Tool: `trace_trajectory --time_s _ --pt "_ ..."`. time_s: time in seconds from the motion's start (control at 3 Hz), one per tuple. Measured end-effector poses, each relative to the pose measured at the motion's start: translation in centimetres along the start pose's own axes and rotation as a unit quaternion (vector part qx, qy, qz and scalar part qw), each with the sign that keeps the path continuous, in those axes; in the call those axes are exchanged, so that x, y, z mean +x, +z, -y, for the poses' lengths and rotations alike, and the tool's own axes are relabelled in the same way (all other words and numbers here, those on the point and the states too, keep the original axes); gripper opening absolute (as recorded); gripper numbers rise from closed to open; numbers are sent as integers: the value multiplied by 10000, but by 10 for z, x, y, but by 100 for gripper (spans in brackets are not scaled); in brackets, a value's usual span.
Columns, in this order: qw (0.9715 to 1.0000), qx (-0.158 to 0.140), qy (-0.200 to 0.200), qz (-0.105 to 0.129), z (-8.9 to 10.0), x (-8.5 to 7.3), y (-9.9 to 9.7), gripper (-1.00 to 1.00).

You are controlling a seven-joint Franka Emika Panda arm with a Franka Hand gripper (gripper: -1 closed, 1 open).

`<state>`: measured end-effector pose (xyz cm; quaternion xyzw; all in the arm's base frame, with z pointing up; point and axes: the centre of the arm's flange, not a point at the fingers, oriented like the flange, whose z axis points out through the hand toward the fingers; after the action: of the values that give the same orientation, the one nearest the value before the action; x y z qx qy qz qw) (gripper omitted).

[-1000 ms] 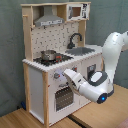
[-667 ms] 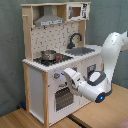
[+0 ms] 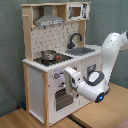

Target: Play with the kitchen

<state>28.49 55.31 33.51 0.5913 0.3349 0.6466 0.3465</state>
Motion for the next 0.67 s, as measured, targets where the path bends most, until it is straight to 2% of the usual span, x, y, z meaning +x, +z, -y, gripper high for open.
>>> trace_trajectory --time_s 0.33,0.67 --pt "9997 28 243 -63 9 -15 19 100" --pt "9971 75 738 -139 10 -15 22 100"
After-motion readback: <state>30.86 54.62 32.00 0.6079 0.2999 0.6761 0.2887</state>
